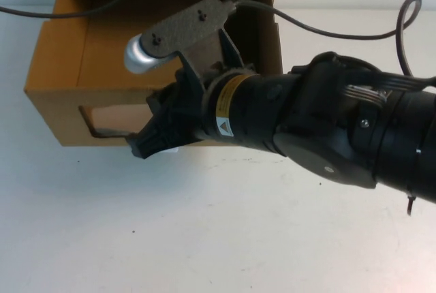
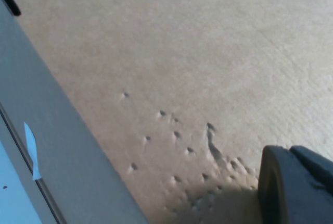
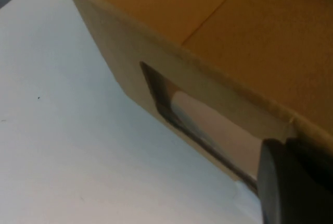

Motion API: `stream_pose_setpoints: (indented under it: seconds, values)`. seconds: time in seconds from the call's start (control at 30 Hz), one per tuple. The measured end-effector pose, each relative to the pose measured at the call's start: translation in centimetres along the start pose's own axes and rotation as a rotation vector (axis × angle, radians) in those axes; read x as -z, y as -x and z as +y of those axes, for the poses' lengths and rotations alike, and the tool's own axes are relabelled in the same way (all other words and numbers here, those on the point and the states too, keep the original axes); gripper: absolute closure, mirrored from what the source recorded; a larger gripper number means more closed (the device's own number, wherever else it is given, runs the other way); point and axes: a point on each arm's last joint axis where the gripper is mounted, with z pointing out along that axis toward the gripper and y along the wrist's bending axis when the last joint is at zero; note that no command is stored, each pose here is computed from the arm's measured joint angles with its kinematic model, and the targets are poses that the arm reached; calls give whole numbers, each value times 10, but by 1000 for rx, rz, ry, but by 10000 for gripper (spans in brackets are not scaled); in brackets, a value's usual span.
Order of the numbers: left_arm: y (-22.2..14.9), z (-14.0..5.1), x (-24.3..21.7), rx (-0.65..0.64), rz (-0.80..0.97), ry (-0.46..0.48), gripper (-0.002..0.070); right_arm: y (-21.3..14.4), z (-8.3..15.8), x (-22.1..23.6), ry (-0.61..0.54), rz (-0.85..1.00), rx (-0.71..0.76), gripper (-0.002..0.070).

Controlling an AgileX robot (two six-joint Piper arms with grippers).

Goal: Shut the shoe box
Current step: Close the shoe box with your right arm

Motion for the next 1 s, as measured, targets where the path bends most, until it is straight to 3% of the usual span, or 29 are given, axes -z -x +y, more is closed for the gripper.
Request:
stream_pose_setpoints:
  seconds: [0.27, 0.57, 1.0]
  values:
    - [0, 0, 0, 0, 0, 0, 680, -3, -7, -12, -19, 17, -6, 687]
    - [0, 0, 0, 0, 0, 0, 680, 18, -13, -9, -38, -30, -25, 687]
    - [0, 0, 0, 0, 1, -1, 680, 22, -44, -34, -110, -28, -64, 687]
